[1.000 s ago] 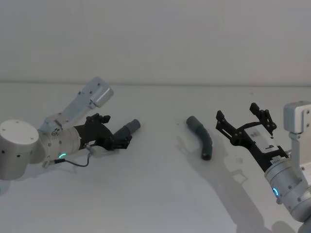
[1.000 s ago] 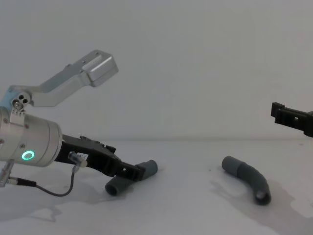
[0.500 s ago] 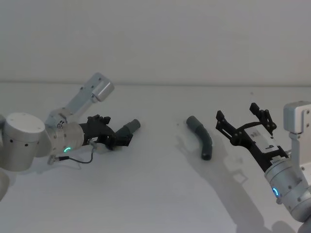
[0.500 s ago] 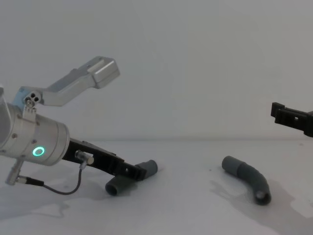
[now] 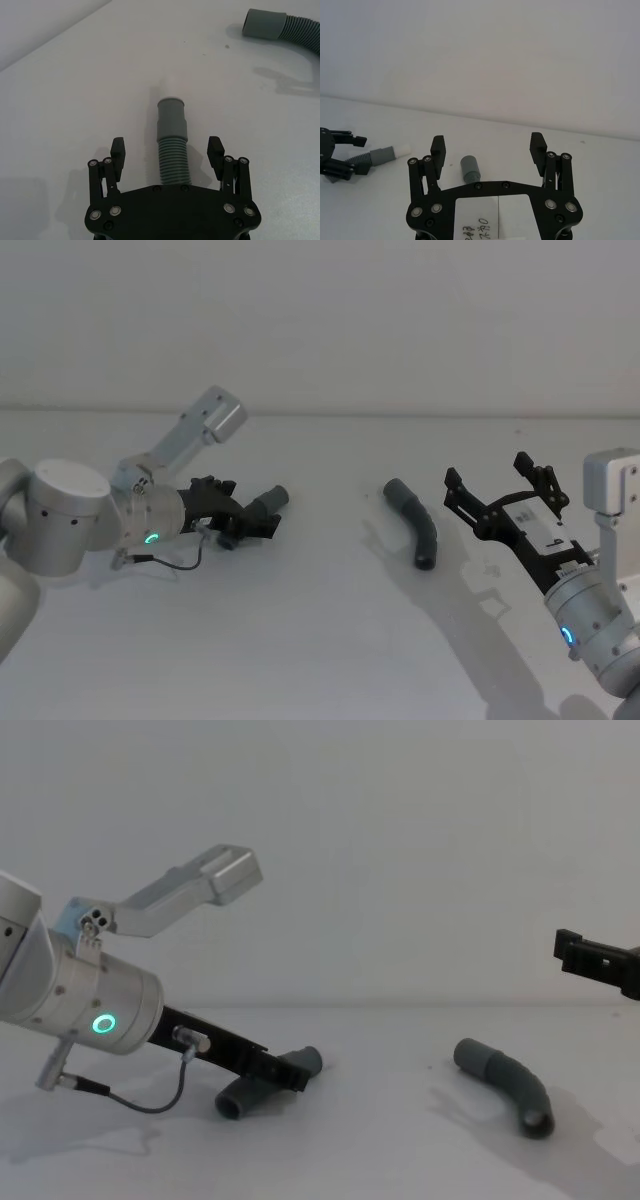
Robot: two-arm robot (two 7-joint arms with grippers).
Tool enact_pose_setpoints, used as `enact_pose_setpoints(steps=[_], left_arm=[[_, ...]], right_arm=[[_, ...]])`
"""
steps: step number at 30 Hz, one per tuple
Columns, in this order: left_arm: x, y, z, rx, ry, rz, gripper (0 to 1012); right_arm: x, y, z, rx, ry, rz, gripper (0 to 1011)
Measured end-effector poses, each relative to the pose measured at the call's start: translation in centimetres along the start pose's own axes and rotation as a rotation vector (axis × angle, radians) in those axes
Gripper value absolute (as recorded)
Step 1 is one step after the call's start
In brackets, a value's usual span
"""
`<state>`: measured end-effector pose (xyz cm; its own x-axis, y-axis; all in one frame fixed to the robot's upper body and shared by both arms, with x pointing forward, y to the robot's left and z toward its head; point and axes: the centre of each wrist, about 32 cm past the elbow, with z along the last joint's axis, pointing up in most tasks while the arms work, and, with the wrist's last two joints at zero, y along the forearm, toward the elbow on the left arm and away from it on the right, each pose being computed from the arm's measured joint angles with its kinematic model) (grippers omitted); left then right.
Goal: Use both hands to pick up one end of the pipe from the table, align the ends, and insert them.
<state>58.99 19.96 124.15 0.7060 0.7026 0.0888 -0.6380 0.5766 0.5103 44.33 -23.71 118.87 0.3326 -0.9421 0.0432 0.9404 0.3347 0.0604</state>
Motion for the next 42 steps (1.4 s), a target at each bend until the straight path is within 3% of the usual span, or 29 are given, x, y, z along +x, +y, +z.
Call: enact_pose_setpoints(steps=[33,42], left_arm=[[0.56,-1.76,1.06,0.045,0.016,-0.038,1000],[0.57,-1.93,1.12,0.048,0.021,-0.047,798]], right_arm=[[0.0,0.0,0.0,0.000,0.000,0.000,1000],[0.0,0.0,0.0,0.000,0.000,0.000,1000]])
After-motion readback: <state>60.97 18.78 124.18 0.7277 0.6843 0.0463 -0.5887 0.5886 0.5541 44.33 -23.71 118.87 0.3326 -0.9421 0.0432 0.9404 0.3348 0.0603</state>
